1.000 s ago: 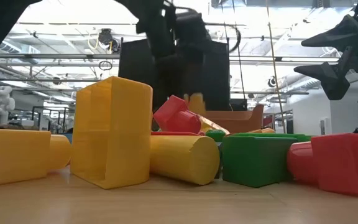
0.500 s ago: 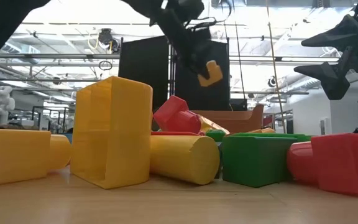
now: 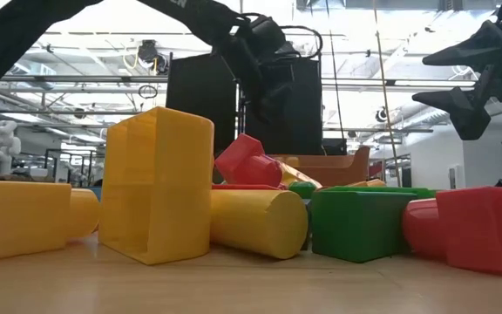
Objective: Sort blocks by size
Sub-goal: Put the big yellow game piece into the orange bin
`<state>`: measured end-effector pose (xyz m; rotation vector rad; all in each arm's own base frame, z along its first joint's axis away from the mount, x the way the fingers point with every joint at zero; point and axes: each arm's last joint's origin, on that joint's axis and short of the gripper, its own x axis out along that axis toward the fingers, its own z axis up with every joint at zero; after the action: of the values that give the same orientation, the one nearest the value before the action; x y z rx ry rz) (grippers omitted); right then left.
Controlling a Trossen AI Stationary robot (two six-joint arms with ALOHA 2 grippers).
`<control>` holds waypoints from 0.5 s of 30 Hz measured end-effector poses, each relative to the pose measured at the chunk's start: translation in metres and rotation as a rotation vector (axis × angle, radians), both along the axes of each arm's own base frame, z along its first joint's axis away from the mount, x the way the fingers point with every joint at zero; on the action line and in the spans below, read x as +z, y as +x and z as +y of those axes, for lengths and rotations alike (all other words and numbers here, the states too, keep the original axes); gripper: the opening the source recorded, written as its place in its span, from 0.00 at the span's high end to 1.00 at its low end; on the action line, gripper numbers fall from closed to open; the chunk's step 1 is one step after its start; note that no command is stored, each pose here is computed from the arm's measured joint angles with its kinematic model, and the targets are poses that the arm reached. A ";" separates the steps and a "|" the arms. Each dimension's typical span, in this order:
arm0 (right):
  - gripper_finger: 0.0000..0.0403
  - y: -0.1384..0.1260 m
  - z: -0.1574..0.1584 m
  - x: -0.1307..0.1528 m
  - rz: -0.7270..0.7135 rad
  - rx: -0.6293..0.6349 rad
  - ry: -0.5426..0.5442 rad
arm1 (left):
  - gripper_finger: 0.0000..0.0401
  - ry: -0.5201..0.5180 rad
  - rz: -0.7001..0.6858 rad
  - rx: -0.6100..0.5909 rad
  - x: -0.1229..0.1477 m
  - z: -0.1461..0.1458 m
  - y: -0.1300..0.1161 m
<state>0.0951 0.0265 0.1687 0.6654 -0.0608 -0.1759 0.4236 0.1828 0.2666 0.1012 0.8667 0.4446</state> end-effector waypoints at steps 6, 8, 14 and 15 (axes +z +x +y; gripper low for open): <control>0.35 0.000 0.000 0.000 0.000 0.000 -0.002 | 0.28 -0.085 0.012 0.097 -0.001 -0.005 -0.005; 0.35 0.000 0.000 0.000 0.000 0.000 -0.002 | 0.28 -0.157 0.017 0.131 0.003 -0.013 -0.010; 0.35 0.000 0.000 0.000 0.000 0.000 -0.002 | 0.28 -0.249 0.114 0.138 0.015 -0.061 -0.019; 0.35 0.000 0.000 0.000 0.000 -0.001 -0.002 | 0.28 -0.235 0.130 0.145 0.018 -0.071 -0.020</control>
<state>0.0951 0.0265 0.1687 0.6631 -0.0609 -0.1767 0.4035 0.1121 0.2847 -0.1515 1.0522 0.4716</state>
